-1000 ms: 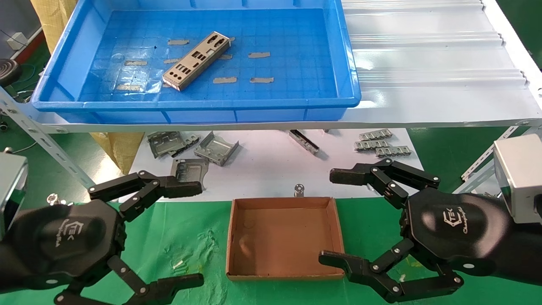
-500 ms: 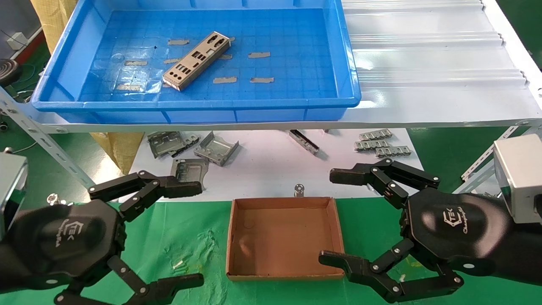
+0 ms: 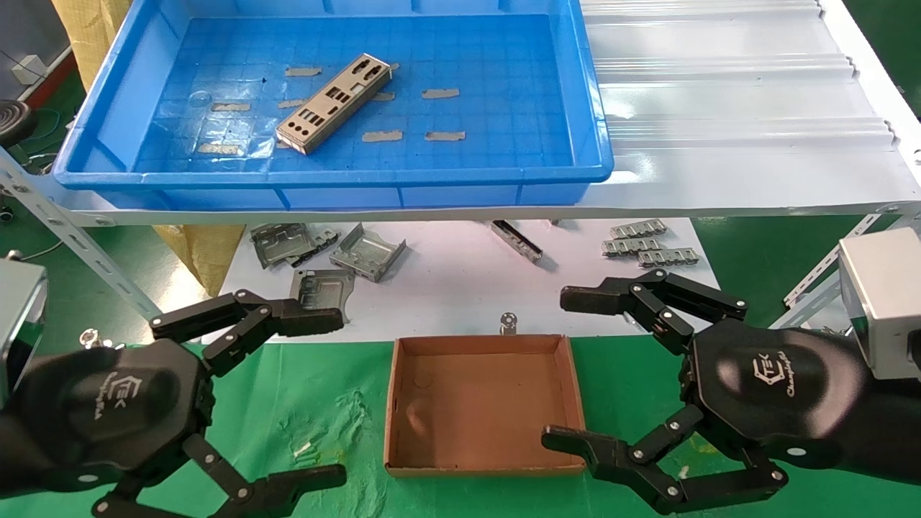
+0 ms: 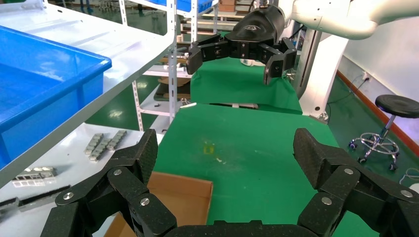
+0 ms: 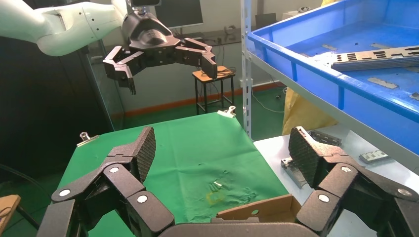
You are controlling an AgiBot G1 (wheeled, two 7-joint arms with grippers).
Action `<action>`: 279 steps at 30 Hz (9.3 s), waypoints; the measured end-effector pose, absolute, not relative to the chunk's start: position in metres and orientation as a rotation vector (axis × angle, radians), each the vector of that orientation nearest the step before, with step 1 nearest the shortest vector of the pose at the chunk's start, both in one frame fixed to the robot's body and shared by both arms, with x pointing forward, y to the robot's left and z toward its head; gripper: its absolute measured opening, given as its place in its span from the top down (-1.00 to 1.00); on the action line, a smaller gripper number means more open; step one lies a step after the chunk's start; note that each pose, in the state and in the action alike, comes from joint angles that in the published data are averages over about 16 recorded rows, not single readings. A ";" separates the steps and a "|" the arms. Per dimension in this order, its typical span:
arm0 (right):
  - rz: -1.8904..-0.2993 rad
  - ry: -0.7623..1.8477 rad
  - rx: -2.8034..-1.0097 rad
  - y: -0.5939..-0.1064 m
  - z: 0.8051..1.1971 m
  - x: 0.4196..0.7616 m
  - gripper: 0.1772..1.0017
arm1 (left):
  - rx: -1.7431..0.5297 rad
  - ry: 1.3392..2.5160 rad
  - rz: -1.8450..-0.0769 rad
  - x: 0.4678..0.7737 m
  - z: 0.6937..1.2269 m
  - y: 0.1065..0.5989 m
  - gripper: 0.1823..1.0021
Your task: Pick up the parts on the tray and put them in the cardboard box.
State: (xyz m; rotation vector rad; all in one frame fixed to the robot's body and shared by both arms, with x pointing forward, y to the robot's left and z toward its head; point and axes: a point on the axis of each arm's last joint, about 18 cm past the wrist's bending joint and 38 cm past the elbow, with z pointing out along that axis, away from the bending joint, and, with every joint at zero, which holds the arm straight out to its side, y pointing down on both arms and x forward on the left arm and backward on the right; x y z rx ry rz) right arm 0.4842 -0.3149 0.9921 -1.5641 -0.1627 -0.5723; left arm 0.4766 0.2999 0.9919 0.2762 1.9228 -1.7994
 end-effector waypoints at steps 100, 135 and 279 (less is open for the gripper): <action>-0.572 -0.163 -1.564 -0.315 0.992 0.484 0.77 | 0.281 1.897 -1.782 0.481 1.001 0.299 -1.00; -0.572 -0.163 -1.564 -0.315 0.992 0.484 0.97 | -0.295 1.623 -1.378 0.695 1.174 0.262 -1.00; -0.572 -0.163 -1.564 -0.315 0.992 0.484 -1.00 | 0.575 2.020 -1.187 0.687 0.911 0.138 0.00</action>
